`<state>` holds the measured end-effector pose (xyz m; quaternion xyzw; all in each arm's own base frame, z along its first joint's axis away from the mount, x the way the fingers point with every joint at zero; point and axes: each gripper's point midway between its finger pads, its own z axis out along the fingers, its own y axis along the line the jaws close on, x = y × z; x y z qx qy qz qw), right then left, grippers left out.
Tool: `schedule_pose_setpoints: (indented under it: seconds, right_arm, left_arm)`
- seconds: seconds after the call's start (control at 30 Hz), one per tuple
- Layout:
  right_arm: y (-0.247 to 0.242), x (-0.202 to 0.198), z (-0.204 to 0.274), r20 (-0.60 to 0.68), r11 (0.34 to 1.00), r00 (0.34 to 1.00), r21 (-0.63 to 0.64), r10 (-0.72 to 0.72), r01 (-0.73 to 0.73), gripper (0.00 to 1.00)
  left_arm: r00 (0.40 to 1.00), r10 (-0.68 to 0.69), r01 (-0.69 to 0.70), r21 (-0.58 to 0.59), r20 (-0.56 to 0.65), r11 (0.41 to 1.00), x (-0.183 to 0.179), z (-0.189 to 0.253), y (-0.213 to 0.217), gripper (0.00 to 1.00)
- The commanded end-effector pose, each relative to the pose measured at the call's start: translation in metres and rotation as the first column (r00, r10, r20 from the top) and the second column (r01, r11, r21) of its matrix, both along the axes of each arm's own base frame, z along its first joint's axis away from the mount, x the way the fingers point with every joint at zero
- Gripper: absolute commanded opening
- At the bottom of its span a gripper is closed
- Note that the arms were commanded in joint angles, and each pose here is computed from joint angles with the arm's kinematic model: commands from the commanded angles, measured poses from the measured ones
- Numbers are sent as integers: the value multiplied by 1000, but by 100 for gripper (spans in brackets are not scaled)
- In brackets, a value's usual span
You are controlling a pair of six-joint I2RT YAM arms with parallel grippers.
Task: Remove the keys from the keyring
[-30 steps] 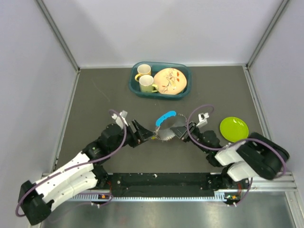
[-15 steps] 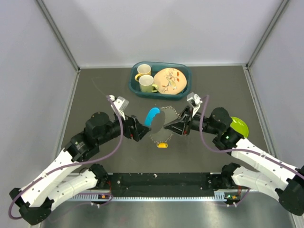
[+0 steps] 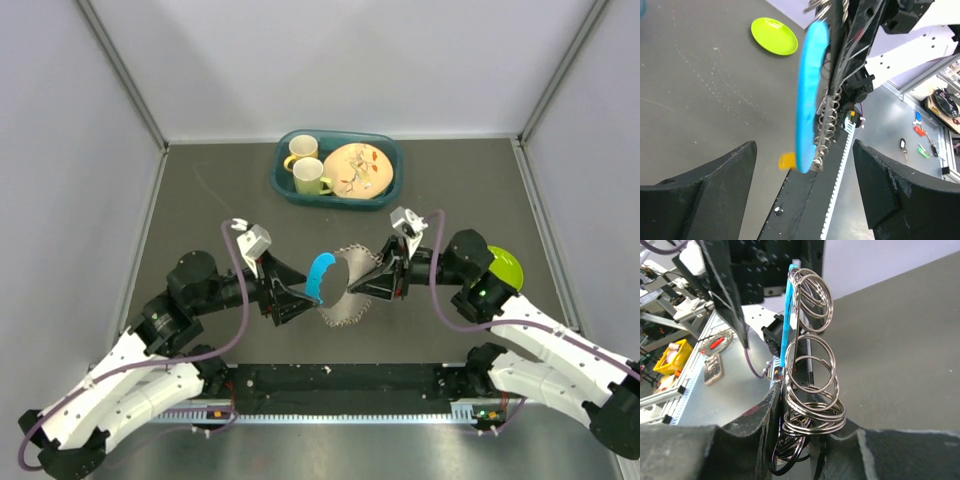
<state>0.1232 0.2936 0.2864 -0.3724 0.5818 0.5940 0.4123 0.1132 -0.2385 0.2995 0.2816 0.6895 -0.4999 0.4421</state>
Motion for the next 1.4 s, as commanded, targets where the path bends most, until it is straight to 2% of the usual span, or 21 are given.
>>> schedule_pose_setpoints:
  seconds: [0.0,0.13,0.23,0.47,0.53,0.57,0.6,0.7,0.8,0.83,0.87,0.93,1.03,1.07,1.1,1.13,1.2,1.23,1.37]
  right_arm:
    - [-4,-14,35,103,992,993,108,50,-61,0]
    - [-5,-16,42,105,989,993,134,52,-66,0]
    - [-4,-14,44,106,989,993,139,45,-60,0]
    - [-3,-12,45,100,988,994,142,43,-57,0]
    - [-2,-10,44,96,988,995,141,41,-54,0]
    - [-1,-9,45,96,989,995,141,39,-53,0]
    - [-1,-9,45,93,989,995,140,40,-52,0]
    - [2,-6,45,88,990,995,134,35,-47,0]
    - [3,-2,45,78,991,997,126,23,-33,0]
    - [3,0,45,79,992,997,125,13,-23,0]
    - [4,2,46,76,992,997,122,5,-15,0]
    - [5,8,43,62,994,998,107,-25,19,0]
    - [4,19,40,30,993,996,83,-87,84,19]
    - [3,21,41,26,992,995,79,-101,99,32]
    - [1,21,39,13,991,993,68,-113,112,39]
    - [-1,22,37,16,990,991,64,-131,129,51]
    - [-8,17,40,40,986,988,91,-147,143,59]
    - [-11,19,32,37,982,984,88,-173,169,66]
    - [-22,13,32,82,963,971,169,-223,207,70]
  left_arm:
    - [995,-96,95,-60,-8,994,-7,1,-15,83]
    - [987,-158,154,-86,-36,984,-12,0,-24,82]
    - [965,-260,254,-116,-42,960,-24,0,-32,79]
    - [949,-307,296,-128,-73,946,-24,-4,-41,69]
    - [944,-318,306,-124,-85,944,-23,-7,-44,63]
    - [939,-332,321,-125,-87,939,-25,-7,-44,60]
    - [938,-334,322,-126,-89,938,-24,-8,-45,49]
    - [938,-335,323,-126,-91,938,-23,-9,-46,38]
    - [931,-352,340,-121,-94,933,-25,-10,-48,22]
    - [928,-360,349,-119,-96,930,-26,-11,-48,6]
    - [928,-360,349,-119,-94,930,-26,-10,-48,0]
    - [937,-336,325,-112,-94,939,-22,-11,-47,0]
    - [962,-263,254,-116,-70,960,-12,-7,-45,0]
    - [968,-244,236,-122,-54,964,-10,-2,-43,0]
    - [973,-227,219,-127,-44,967,-8,2,-43,0]
    - [980,-194,188,-136,-37,973,-3,6,-42,0]
    - [990,-141,137,-164,-10,977,3,21,-38,0]
    - [993,-116,115,-174,2,978,6,27,-36,0]
    - [998,18,-4,-235,56,972,22,59,-26,0]
